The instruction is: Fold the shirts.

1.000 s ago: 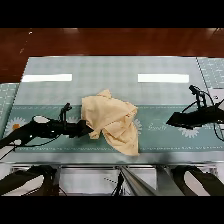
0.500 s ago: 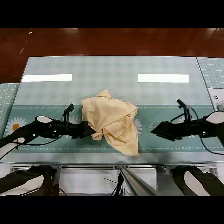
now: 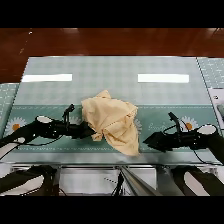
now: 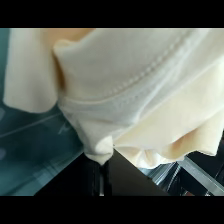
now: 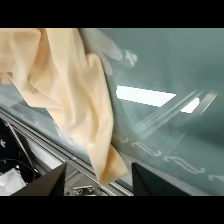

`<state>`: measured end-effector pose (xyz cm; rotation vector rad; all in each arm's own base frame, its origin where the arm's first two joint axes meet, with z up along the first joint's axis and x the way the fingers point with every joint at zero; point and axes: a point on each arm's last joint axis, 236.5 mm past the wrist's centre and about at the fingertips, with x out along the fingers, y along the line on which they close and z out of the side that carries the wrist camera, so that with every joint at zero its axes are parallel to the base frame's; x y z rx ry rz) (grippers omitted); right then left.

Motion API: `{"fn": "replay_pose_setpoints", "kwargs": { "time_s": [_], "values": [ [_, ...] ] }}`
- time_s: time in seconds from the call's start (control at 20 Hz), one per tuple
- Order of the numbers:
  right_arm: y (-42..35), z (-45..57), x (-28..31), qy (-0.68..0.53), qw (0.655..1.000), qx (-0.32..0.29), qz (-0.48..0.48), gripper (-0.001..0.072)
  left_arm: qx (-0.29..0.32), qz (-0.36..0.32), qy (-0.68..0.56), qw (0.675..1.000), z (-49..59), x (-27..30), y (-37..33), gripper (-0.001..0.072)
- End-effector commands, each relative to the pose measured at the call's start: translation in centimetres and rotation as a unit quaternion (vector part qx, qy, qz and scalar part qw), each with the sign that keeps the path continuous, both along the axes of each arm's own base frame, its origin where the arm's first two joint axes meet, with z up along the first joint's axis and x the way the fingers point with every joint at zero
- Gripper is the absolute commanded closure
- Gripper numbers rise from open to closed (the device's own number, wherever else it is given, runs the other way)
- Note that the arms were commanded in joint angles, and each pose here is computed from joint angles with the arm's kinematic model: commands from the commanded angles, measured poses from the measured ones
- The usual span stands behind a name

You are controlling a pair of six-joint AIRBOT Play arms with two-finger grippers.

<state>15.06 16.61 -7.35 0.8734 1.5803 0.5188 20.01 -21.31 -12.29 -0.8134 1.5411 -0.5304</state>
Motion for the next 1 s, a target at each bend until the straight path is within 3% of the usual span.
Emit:
{"fn": "replay_pose_setpoints", "kwargs": {
  "time_s": [0.0,0.25,0.4,0.5,0.55,0.7,0.8,0.95],
  "values": [
    [2.0,-1.5,-0.5,-0.014,0.999,-0.035,0.023,0.0241,0.000,0.001,0.000,1.000,0.0,0.0,0.0,0.0675],
    [3.8,-3.4,0.2,-0.032,0.996,-0.087,0.002,0.0236,-0.004,-0.002,0.003,1.000,0.1,-0.2,-0.1,0.0675],
    [5.3,-4.0,0.7,-0.016,0.997,-0.075,-0.028,0.0254,-0.004,-0.003,0.003,1.000,0.2,-0.2,-0.1,0.0675],
    [6.6,-3.5,1.5,-0.019,0.997,-0.051,-0.049,0.0632,-0.001,0.000,0.000,1.000,0.1,0.0,0.0,0.0675],
    [7.1,-2.8,2.0,-0.026,0.997,-0.036,-0.055,0.0682,-0.002,0.002,-0.006,1.000,0.4,0.3,0.0,0.0675],
    [8.7,2.3,3.9,-0.126,0.992,0.002,0.006,0.0682,-0.031,0.009,-0.068,0.997,4.6,3.2,0.0,0.0676],
    [8.3,7.0,6.1,-0.204,0.979,0.003,0.030,0.0683,-0.045,0.035,-0.177,0.982,11.1,7.4,1.3,0.0676],
    [3.1,16.2,11.8,-0.345,0.936,-0.065,-0.024,0.0683,-0.038,0.098,-0.395,0.913,26.5,12.0,5.7,0.0676]
  ]
}}
